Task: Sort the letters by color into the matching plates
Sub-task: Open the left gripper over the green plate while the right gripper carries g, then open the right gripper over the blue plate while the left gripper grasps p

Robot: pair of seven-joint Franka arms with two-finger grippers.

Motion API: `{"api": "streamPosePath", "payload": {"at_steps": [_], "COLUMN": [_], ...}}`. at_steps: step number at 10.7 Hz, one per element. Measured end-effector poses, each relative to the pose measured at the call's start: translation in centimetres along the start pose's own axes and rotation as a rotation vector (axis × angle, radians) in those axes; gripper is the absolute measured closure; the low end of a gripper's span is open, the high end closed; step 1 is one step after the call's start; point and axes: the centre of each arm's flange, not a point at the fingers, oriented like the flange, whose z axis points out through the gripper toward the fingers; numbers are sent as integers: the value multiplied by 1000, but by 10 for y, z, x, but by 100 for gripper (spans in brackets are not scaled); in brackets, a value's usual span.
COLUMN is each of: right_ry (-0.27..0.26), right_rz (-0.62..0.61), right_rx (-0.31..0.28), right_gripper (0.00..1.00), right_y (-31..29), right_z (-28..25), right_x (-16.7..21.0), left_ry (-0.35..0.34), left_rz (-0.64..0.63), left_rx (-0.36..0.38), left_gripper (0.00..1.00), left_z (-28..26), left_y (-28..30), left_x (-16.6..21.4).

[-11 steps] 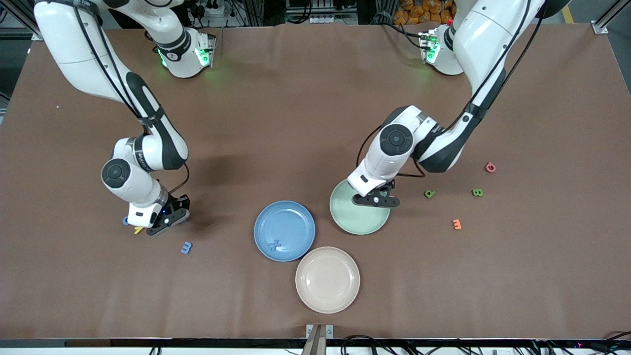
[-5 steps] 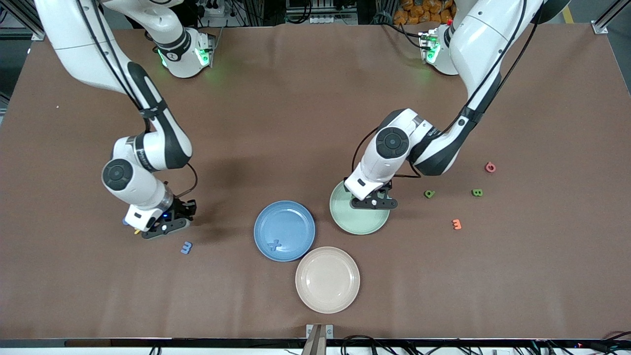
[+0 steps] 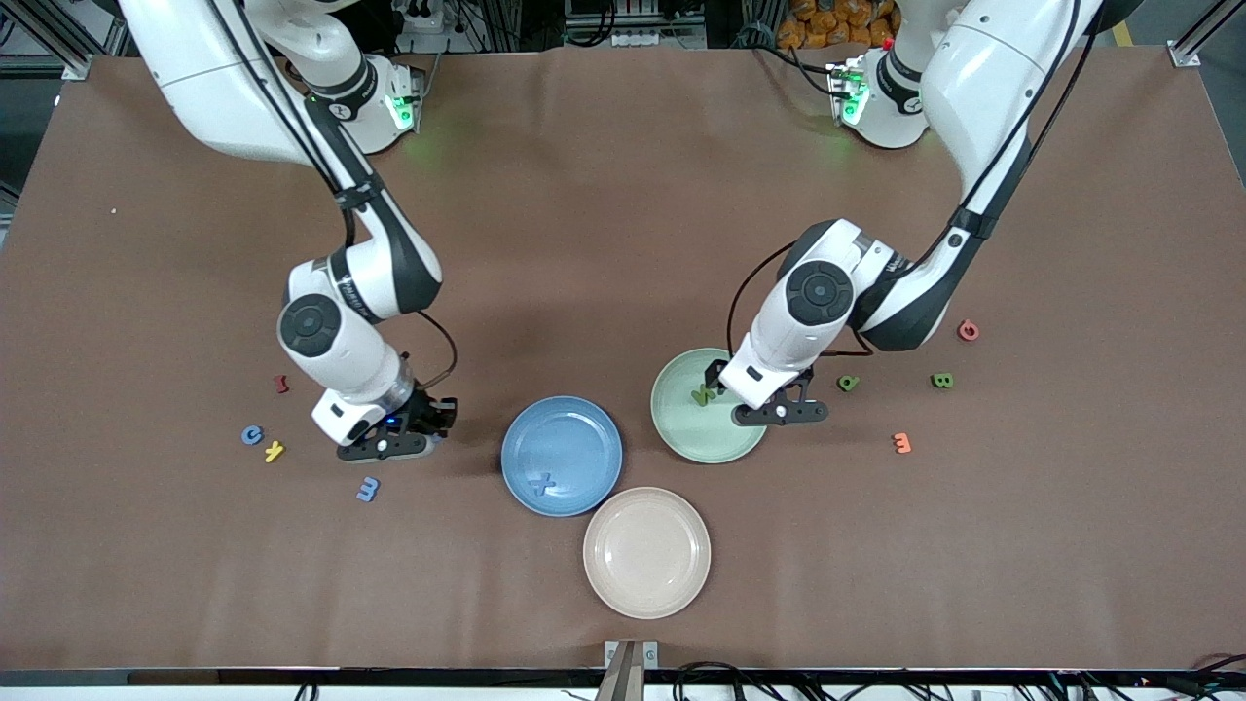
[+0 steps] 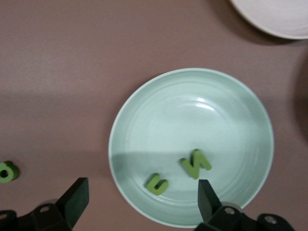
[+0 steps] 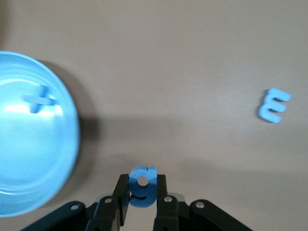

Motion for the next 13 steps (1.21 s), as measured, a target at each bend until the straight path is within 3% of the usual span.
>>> {"api": "streamPosePath", "payload": {"at_steps": [4,6,9,13], "right_ry": [40,42,54,76], "right_rz": [182,255,327,265], "right_rx": [49,68,90,85], "right_gripper": [74,74,71,19], "right_y": [-77,-108,-130,-102], "right_z": [-4,7,12,8], "right_x": [9,8,11,29], "left_ry": [-61,-97,-122,-39], "left_rz": [16,74,209,398], "left_rx": [56,94,114,47], "left_gripper": [0,0,0,0], "left_z": [11,20,18,34], "left_y": [-42,-64,-127,-165], "left_x": [-28,-49,-52,-60]}}
